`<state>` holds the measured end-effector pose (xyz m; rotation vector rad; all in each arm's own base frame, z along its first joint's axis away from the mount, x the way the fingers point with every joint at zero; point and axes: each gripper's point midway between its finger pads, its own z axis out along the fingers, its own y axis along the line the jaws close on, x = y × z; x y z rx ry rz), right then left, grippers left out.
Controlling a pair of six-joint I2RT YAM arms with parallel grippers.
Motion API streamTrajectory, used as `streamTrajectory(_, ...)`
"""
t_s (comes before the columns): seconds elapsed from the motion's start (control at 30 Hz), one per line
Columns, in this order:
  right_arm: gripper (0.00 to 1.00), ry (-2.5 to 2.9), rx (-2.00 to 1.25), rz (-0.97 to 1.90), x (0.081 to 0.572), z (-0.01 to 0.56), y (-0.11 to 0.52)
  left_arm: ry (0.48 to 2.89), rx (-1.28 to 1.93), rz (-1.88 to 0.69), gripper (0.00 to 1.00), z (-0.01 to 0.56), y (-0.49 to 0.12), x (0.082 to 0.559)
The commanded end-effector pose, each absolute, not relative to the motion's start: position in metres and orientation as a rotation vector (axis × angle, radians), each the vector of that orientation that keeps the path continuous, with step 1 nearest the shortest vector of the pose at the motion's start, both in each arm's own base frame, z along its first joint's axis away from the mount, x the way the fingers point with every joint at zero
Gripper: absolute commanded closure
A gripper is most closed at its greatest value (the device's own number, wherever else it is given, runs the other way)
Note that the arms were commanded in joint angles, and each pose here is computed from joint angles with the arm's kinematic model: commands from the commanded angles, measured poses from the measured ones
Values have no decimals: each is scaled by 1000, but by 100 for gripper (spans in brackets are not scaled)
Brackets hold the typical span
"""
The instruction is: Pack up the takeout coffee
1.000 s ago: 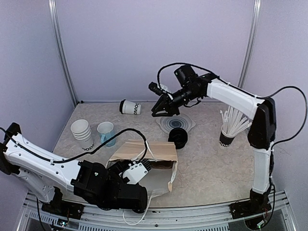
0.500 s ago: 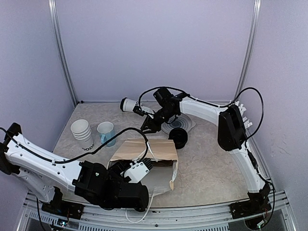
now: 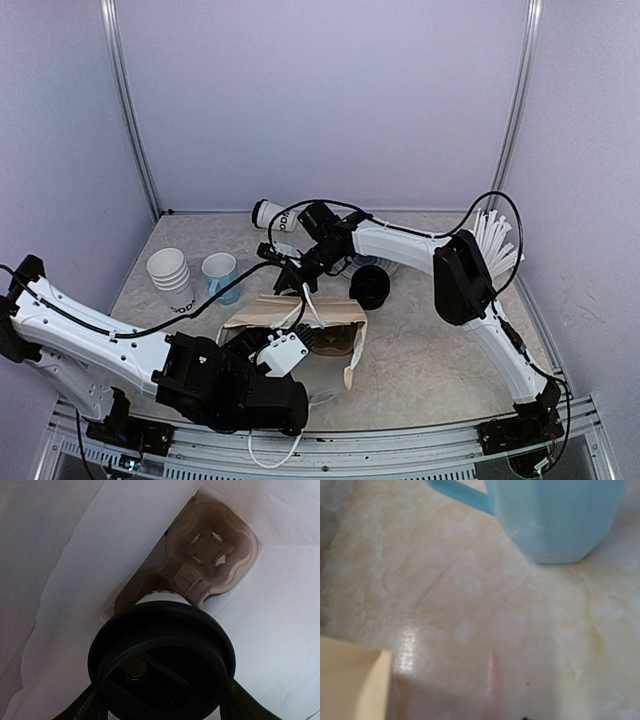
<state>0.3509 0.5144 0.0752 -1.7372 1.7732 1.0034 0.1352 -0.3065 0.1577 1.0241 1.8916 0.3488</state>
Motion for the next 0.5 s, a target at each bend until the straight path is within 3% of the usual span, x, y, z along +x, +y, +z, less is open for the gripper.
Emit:
streamTrajectory(0.0, 65, 1767, -1777, 1087, 332, 68, 512, 1898, 999, 365, 61, 158, -298, 144)
streamTrajectory(0.47, 66, 1735, -1796, 1141, 311, 74, 519, 1931, 1035, 358, 61, 138, -296, 147)
